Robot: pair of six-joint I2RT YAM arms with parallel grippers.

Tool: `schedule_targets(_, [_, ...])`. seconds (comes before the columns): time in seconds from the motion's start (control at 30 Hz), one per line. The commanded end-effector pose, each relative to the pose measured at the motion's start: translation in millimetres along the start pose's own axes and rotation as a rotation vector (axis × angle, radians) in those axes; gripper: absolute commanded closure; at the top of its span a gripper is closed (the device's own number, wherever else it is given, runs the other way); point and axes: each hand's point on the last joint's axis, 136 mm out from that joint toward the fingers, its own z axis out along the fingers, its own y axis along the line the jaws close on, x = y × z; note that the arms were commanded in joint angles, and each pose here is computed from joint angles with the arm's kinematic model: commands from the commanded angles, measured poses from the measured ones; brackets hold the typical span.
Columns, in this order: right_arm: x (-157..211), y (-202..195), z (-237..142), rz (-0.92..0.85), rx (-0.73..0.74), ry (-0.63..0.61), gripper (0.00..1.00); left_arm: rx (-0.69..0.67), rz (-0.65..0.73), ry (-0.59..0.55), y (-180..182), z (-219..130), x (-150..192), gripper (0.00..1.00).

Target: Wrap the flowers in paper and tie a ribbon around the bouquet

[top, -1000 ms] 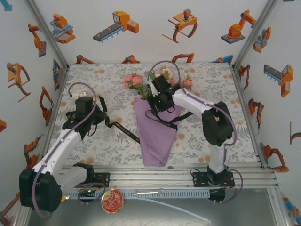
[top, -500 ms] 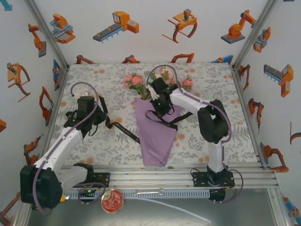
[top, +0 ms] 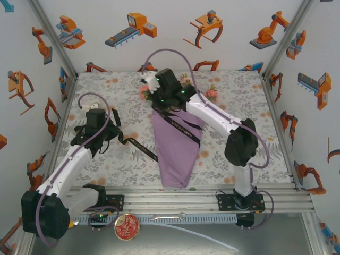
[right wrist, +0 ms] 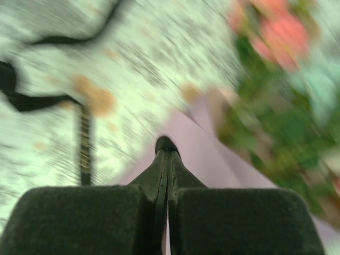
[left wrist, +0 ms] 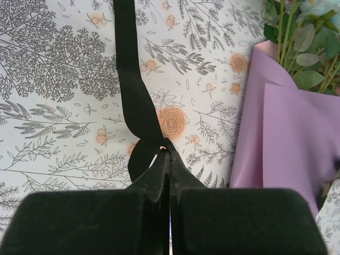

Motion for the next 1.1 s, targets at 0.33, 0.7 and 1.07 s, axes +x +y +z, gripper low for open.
schedule_targets(0.33, [-26, 33, -8, 0.133, -0.205, -0.113, 0.44, 0.028, 0.024, -0.047, 1, -21, -2, 1.0])
schedule_targets(0.7, [10, -28, -89, 0.287, 0.06, -0.121, 0.43, -0.024, -0.144, 0.072, 19, -78, 36, 1.0])
schedule_targets(1.07, [26, -50, -131, 0.36, 0.187, -0.164, 0.43, 0.132, -0.094, 0.037, -65, -109, -3, 1.0])
